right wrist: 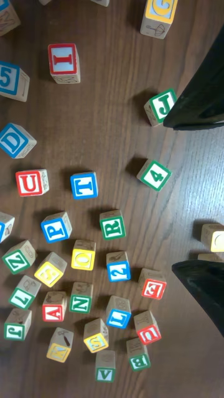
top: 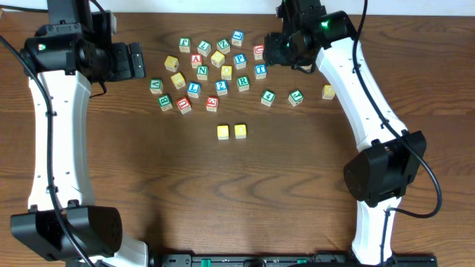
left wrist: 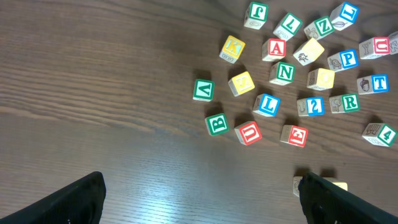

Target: Spell out CORL

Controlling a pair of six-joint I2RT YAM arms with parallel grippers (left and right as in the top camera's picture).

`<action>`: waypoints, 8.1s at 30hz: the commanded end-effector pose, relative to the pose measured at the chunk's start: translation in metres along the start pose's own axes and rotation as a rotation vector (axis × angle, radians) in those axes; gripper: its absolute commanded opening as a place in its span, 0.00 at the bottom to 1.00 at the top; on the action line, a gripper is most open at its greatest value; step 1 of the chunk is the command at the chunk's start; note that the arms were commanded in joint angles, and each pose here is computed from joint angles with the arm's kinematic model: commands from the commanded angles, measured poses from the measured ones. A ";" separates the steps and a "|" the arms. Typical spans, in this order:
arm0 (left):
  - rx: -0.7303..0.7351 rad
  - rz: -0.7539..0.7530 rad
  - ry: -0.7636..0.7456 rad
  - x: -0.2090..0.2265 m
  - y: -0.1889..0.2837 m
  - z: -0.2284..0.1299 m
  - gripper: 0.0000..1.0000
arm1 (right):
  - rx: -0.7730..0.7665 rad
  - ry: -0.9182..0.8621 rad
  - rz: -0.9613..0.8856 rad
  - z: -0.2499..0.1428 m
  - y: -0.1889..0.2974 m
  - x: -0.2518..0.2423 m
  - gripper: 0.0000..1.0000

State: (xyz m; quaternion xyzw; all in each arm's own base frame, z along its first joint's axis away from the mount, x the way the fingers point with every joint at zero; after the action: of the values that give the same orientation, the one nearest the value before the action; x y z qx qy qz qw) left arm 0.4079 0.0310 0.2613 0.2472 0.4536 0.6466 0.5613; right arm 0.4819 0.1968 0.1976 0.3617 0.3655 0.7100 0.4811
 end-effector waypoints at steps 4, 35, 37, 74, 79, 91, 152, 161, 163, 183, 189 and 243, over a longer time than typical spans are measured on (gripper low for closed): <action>-0.025 -0.031 -0.012 -0.007 0.006 0.007 0.98 | -0.012 0.026 0.001 0.003 -0.005 0.004 0.62; 0.121 -0.072 -0.104 -0.080 -0.144 -0.011 0.86 | 0.009 -0.056 -0.045 0.001 0.000 -0.044 0.64; 0.110 -0.071 -0.108 -0.082 -0.151 -0.009 0.86 | 0.009 -0.056 -0.045 0.001 0.000 -0.044 0.64; 0.180 0.011 -0.194 -0.096 -0.212 -0.054 0.78 | 0.024 -0.043 -0.044 -0.003 0.000 -0.042 0.65; 0.171 0.023 -0.199 -0.095 -0.219 -0.057 0.76 | 0.025 -0.043 -0.044 -0.003 0.000 -0.042 0.65; 0.250 0.044 -0.219 -0.094 -0.251 -0.084 0.61 | 0.028 -0.043 -0.045 -0.004 0.000 -0.041 0.65; 0.309 0.024 -0.158 -0.241 -0.136 -0.236 0.25 | 0.005 -0.247 -0.201 -0.008 0.025 -0.171 0.69; 0.278 0.139 -0.064 -0.226 -0.183 -0.240 0.25 | 0.020 -0.248 -0.200 -0.012 0.025 -0.170 0.70; 0.279 0.143 -0.060 -0.226 -0.187 -0.242 0.26 | 0.021 -0.245 -0.200 -0.012 0.025 -0.170 0.70; 0.268 0.138 -0.028 -0.226 -0.194 -0.238 0.27 | 0.022 -0.246 -0.200 -0.012 0.025 -0.170 0.70; 0.268 0.138 -0.028 -0.226 -0.194 -0.238 0.35 | 0.024 -0.246 -0.200 -0.013 0.025 -0.170 0.71; 0.067 0.158 0.111 -0.050 -0.009 -0.079 0.54 | 0.059 -0.117 -0.135 -0.012 0.009 -0.101 0.79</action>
State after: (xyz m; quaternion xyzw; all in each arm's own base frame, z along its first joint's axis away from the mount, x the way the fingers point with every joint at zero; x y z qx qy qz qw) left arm 0.3612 -0.0502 0.2165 0.2602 0.5026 0.6827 0.4622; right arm 0.4986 0.0813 0.1891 0.3972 0.3667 0.6350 0.5518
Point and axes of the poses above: each gripper's point midway between its finger pads, its own y axis back along the fingers, its own x axis along the line the jaws close on, z = x × y, the point moved 1 cm from there along y, back along the fingers, and after that the axes turned 10 degrees about y, right-handed, at the moved point
